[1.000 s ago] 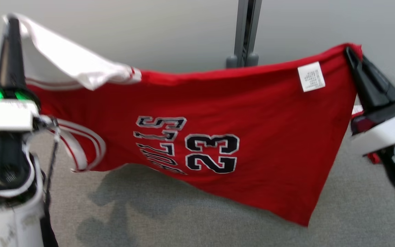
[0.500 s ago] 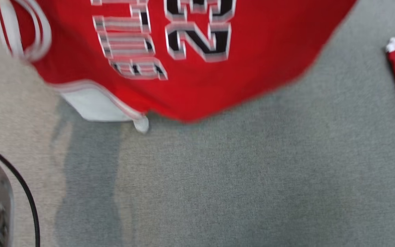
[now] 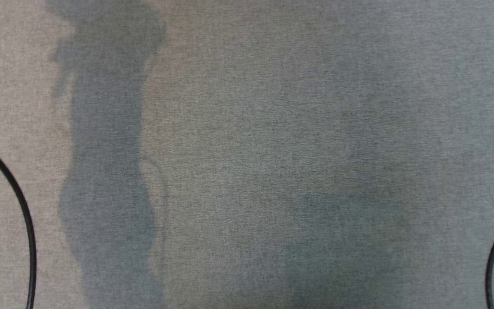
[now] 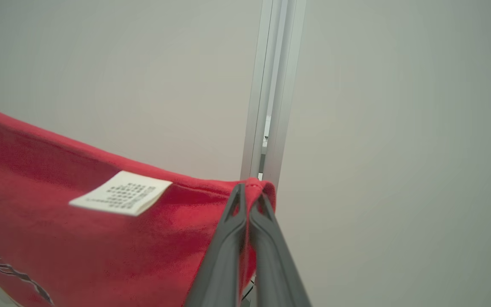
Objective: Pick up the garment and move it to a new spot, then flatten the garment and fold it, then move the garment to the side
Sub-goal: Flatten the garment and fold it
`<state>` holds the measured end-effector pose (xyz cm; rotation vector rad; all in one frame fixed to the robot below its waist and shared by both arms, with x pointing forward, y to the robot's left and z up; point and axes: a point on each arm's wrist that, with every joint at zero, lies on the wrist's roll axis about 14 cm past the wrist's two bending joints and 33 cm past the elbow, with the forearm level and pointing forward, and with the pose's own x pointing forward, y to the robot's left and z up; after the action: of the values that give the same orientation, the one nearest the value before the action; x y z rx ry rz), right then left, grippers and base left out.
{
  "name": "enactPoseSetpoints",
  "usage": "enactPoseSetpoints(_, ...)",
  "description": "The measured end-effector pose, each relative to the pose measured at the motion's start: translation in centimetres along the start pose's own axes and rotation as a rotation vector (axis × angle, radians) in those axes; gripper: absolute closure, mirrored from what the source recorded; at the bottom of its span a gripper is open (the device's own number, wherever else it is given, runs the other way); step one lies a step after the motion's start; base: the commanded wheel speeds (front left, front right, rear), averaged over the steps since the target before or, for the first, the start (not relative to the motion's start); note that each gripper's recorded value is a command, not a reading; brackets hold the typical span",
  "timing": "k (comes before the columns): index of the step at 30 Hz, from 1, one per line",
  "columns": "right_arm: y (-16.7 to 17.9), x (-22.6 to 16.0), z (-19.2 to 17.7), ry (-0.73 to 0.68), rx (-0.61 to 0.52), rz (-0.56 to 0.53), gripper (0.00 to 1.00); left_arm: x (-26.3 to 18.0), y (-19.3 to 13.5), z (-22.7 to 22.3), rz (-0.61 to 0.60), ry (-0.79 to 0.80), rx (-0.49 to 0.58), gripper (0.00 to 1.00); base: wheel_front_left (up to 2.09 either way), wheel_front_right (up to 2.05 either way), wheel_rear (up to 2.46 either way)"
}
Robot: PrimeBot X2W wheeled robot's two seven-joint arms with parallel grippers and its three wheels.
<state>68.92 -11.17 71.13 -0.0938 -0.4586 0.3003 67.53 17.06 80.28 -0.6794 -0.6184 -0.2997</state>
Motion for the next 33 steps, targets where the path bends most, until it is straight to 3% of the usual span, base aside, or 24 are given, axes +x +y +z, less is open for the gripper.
enactPoseSetpoints(2,0.9,-0.2,-2.0,0.032,0.014,0.014,1.0,-0.5,0.7,-1.7,0.001,0.054,0.045,1.0,0.0,0.0,0.0)
enactPoseSetpoints(5,2.4,-1.8,-7.7,0.144,0.08,0.026,1.0,-3.2,4.6,-5.6,0.07,0.178,0.127,1.0,0.0,0.0,0.0)
enactPoseSetpoints(9,4.2,-5.3,-14.4,0.309,0.15,0.03,1.0,-8.9,9.8,-11.0,0.176,0.384,0.209,1.0,0.0,0.0,0.0)
enactPoseSetpoints(14,6.8,-9.3,-19.3,0.452,0.208,0.058,1.0,-16.0,13.2,-14.7,0.217,0.582,0.32,1.0,0.0,0.0,0.0)
enactPoseSetpoints(22,9.5,-15.2,-21.3,0.59,0.278,0.082,1.0,-24.4,15.1,-14.3,0.224,0.772,0.441,1.0,0.0,0.0,0.0)
enactPoseSetpoints(33,9.6,-20.1,-19.2,0.661,0.303,0.064,1.0,-34.0,14.7,-12.0,0.17,0.977,0.606,1.0,0.0,0.0,0.0)
